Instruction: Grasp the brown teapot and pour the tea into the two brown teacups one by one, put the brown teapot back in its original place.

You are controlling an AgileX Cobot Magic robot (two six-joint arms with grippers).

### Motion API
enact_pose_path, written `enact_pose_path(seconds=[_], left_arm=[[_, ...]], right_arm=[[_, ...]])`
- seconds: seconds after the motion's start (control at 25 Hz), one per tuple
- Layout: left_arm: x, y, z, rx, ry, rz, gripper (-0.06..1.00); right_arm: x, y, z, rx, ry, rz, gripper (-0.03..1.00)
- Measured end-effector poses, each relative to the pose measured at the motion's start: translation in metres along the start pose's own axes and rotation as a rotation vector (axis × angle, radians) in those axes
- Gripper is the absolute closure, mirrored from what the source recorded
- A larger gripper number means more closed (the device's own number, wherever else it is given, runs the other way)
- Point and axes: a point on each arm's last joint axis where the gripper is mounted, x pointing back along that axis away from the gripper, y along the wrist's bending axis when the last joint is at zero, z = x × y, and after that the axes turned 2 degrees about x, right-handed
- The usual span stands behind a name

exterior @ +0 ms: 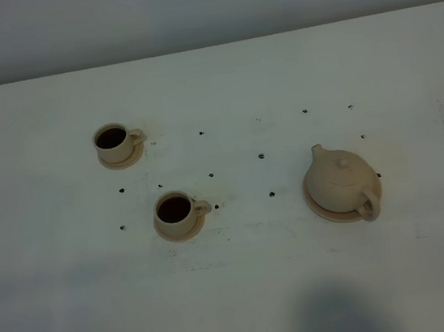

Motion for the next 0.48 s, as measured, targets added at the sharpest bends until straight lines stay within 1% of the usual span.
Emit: enact_pose_path(seconds=[0.12,0.28,0.36,0.48], left_arm=[[0.0,0.0,0.0,0.0,0.0,0.0,0.4],[0.0,0.0,0.0,0.0,0.0,0.0,0.4],[0.0,0.0,0.0,0.0,0.0,0.0,0.4],[0.0,0.0,0.0,0.0,0.0,0.0,0.4]], right_arm=[[0.0017,-0.0004,0.0016,-0.022,-0.013,0.04,0.76],[0.001,0.0,0.0013,-0.078,-0.01,0.142,0.77],[0.0006,0.0004,0.001,-0.098,-0.009,0.178,0.77],[0.0002,0.0007,0.001,-0.107,-0.008,0.196,0.77]])
